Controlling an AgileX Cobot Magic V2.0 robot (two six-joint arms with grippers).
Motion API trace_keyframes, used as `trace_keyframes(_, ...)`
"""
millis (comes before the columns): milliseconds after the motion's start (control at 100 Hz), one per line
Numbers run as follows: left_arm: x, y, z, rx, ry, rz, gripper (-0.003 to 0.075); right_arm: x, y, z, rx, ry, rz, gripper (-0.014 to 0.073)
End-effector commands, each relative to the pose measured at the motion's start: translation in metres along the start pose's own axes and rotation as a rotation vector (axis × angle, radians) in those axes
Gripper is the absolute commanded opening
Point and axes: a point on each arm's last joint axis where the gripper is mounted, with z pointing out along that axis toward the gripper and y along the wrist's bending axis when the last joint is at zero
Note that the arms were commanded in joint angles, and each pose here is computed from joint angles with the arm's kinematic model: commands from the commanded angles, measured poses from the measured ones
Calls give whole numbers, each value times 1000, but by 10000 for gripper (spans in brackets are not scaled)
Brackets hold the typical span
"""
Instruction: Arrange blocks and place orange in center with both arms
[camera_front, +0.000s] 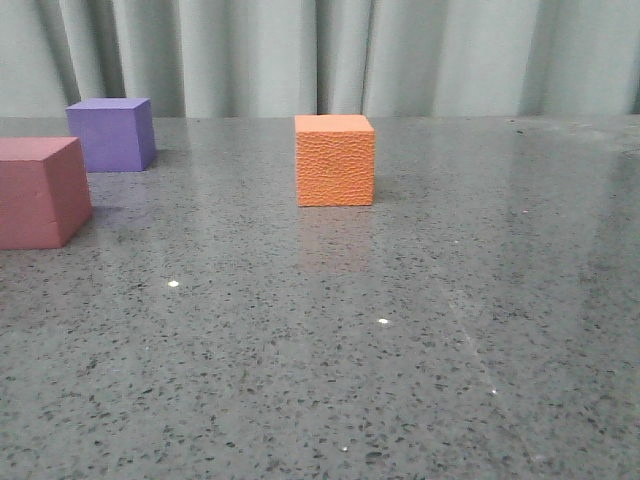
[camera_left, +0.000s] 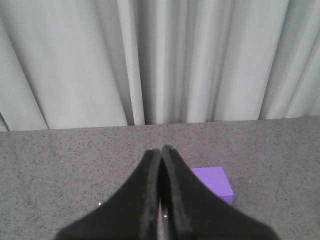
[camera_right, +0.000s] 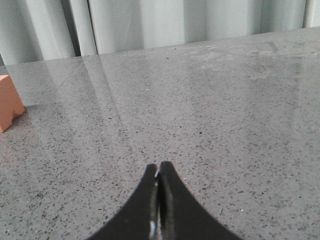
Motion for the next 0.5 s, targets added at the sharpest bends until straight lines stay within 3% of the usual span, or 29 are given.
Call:
trace_keyframes(0,-13,-1,-3,4,-65,-4,-10,-14,2,-3,-18,-119,-9,-68)
trace_keyframes(60,-9,-1,-1,5,-16,-6,31,-14,2,-3,-18,-119,-9,-68)
trace_keyframes(130,-4,-1,1,5,41,-6,149,-14,2,-3,-18,-119,-9,-68)
trace_keyframes(180,-1,-1,2,5,69,-5,279,-14,2,-3,-18,-119,-9,-68)
trace_keyframes(280,1,-1,2,5,86,-5,627,-14,2,-3,-18,-119,-9,-68)
trace_keyframes(320,0,-1,2,5,84,-5,720,-14,2,-3,-18,-119,-9,-68)
trace_keyframes(420,1,-2,2,15,91,-20,647,-14,2,-3,-18,-119,-9,-68)
trace_keyframes(490,1,-4,2,36,89,-44,645,-14,2,-3,-18,-119,-9,-68)
